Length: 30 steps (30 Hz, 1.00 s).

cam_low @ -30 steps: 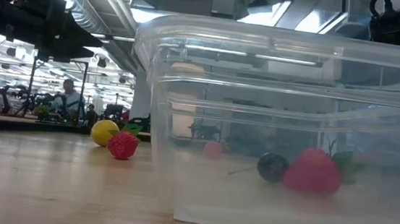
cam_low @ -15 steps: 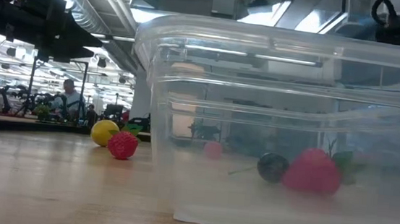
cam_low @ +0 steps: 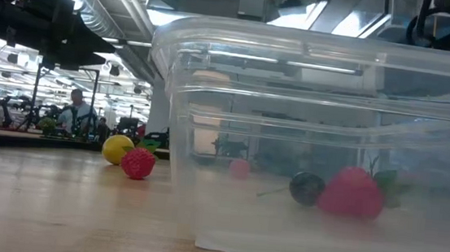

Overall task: Pick and placing Produce into tupperware
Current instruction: Put the green star fruit into the transparent bin

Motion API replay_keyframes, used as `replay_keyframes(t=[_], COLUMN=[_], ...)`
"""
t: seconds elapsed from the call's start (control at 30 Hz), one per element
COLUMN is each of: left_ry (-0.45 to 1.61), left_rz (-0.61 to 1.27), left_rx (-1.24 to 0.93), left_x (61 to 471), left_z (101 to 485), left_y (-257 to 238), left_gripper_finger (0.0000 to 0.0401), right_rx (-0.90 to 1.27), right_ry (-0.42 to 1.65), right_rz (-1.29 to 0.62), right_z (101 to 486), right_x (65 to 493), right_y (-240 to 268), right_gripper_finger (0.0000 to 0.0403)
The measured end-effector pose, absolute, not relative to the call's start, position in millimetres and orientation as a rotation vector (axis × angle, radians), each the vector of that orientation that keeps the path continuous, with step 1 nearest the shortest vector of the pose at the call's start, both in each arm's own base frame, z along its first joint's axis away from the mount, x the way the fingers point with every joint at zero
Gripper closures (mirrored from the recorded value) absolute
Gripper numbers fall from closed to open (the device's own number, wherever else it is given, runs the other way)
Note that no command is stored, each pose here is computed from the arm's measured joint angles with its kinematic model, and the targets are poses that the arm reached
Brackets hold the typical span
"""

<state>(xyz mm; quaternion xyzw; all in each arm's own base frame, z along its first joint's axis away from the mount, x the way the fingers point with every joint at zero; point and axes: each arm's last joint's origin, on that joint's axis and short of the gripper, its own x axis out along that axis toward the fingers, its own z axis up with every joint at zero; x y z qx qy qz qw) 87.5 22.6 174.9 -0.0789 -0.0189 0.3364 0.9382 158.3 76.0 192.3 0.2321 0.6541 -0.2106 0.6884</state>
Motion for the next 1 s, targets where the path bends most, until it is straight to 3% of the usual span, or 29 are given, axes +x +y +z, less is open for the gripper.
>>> replay_keyframes(t=[0.67,1.0], left_ry=[-0.039,-0.039], left_rz=[0.687,0.687], left_rx=[-0.162,-0.161], left_x=[87.5,87.5], left_z=[175.0,175.0], left_y=[22.6,22.6], left_gripper_finger=[0.0120,0.0120], right_rx=[0.605,0.615], right_ry=[1.462,1.462], right_rz=[-0.441,-0.430], right_z=[143.0,138.0], right_x=[152.1,149.3], right_y=[80.9,82.4], right_gripper_finger=[0.0056,0.0056])
